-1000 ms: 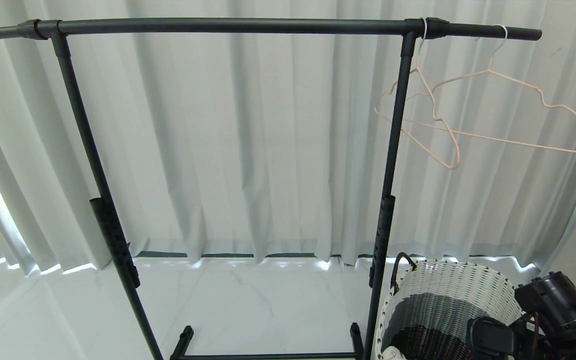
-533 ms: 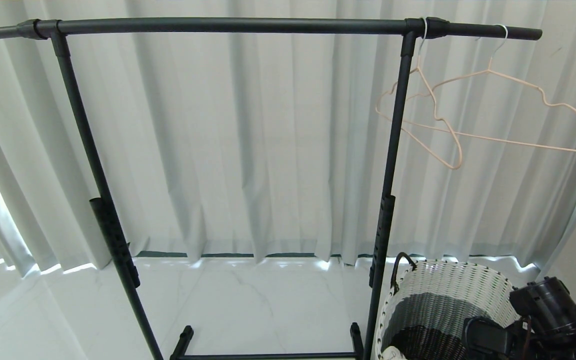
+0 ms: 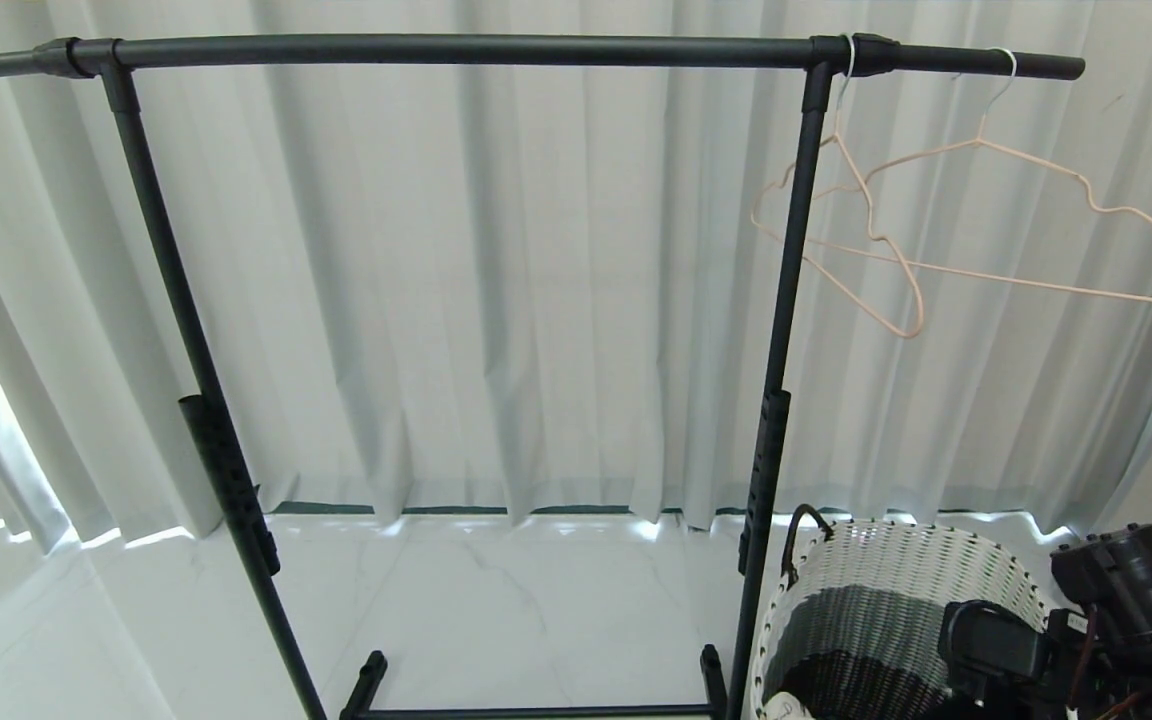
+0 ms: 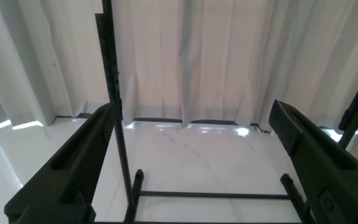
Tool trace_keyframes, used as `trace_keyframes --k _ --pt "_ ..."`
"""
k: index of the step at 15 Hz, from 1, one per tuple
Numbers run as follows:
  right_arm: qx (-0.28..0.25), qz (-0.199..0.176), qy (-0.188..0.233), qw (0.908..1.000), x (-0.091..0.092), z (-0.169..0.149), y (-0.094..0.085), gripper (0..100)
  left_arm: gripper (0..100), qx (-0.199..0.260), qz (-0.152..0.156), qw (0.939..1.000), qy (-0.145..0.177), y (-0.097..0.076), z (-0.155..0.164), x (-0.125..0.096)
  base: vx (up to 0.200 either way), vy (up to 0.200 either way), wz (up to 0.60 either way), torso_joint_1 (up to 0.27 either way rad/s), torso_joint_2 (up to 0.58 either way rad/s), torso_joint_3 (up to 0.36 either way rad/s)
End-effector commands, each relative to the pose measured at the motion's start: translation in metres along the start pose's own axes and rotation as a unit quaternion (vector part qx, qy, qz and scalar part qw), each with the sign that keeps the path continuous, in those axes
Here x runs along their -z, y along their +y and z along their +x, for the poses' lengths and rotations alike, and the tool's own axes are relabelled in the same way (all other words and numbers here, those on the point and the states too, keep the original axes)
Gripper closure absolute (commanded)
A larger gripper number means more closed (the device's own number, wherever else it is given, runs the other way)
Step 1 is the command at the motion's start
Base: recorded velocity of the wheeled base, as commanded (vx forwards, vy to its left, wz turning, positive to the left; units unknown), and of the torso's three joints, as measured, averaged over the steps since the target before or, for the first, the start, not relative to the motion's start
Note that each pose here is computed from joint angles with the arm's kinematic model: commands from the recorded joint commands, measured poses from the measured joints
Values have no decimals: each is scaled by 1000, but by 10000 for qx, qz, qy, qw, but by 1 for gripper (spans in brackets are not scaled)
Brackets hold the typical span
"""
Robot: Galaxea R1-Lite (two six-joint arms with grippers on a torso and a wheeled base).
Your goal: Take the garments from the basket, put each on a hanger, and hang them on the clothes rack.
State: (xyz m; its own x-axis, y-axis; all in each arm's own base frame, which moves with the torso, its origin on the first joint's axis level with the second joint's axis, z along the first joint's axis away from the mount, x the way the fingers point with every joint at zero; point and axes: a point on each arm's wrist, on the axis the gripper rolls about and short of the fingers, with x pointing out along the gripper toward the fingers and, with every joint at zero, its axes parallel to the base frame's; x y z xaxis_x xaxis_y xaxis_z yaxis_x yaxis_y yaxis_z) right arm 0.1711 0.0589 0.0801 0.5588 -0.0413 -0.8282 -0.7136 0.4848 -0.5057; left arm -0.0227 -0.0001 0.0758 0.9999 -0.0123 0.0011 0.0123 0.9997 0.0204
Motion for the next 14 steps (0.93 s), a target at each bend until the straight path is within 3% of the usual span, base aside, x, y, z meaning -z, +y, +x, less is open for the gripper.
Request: trace_keyframes --k 1,4,8,14 --pt "381 449 -413 9974 -16 -60 -37 100 0 0 -2 10000 -2 0 0 0 0 0 0 0 0 0" --pt "291 1054 -477 9929 -17 -115 -50 100 0 7 13 10000 -3 0 0 0 0 0 0 0 0 0" --pt "397 1112 -613 9911 -2 -140 -45 100 0 15 13 10000 -3 0 0 0 0 0 0 0 0 0" --pt "376 958 -824 9913 -4 -149 -42 100 0 23 21 10000 -3 0 0 0 -200 0 0 3 3 2"
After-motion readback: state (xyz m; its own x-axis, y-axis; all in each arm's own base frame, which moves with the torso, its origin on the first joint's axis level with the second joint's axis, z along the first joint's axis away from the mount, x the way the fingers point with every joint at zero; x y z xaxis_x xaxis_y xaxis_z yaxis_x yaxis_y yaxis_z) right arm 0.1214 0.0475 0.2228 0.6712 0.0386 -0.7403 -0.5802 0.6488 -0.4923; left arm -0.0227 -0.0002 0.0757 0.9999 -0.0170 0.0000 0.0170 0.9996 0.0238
